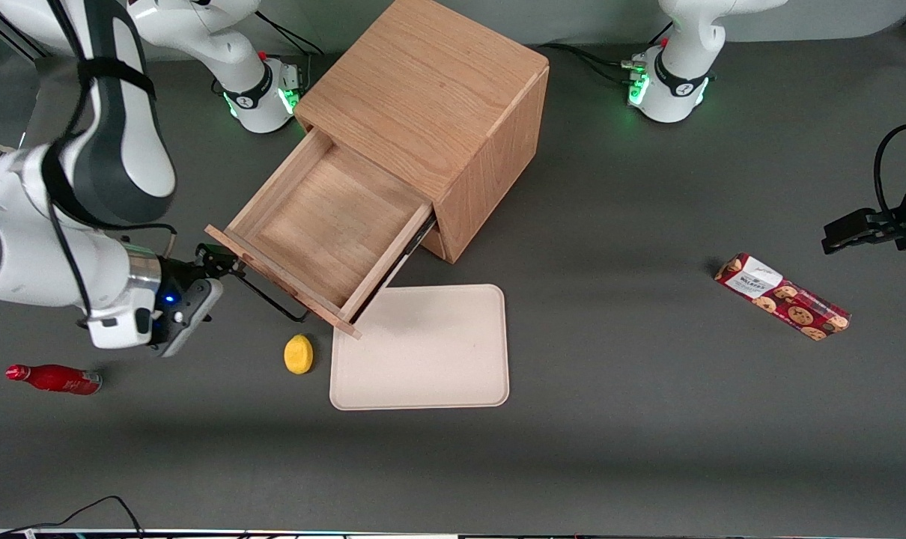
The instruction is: Open upper drawer
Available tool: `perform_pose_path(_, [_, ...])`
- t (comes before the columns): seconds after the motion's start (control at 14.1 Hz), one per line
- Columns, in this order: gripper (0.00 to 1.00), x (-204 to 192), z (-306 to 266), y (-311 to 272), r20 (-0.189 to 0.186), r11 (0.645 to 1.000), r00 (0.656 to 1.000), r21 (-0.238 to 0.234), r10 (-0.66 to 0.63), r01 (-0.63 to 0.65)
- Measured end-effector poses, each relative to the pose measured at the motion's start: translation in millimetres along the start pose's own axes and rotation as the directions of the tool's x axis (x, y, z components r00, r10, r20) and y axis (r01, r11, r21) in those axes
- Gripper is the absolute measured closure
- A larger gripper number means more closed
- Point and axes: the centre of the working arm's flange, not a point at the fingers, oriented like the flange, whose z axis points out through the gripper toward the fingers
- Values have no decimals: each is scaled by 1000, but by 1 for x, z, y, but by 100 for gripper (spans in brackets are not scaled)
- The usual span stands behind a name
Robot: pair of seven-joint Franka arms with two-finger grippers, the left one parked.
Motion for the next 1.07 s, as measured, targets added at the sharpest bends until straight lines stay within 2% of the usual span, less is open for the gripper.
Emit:
perform_pose_path(0.07, [0, -5, -12, -8, 15, 994, 994, -14, 107, -107])
perform_pose_path(0.21, [0, -6, -29, -33, 37, 948, 950, -86, 310, -306])
perform_pose_path(0.36, [0, 7, -37, -70, 16, 868, 883, -194, 469, -457])
perform_pose_path(0.43, [0, 12, -39, -84, -3, 834, 858, -233, 513, -500])
perform_pose_path(0.5, [0, 12, -41, -88, -15, 817, 846, -250, 533, -519])
perform_pose_path(0.71, [0, -8, -58, -66, -43, 786, 818, -251, 574, -565])
perform_pose_path(0.92, [0, -40, -84, -69, -91, 721, 751, -223, 655, -656])
perform_pose_path(1.07, [0, -68, -93, -73, -107, 699, 724, -200, 681, -687])
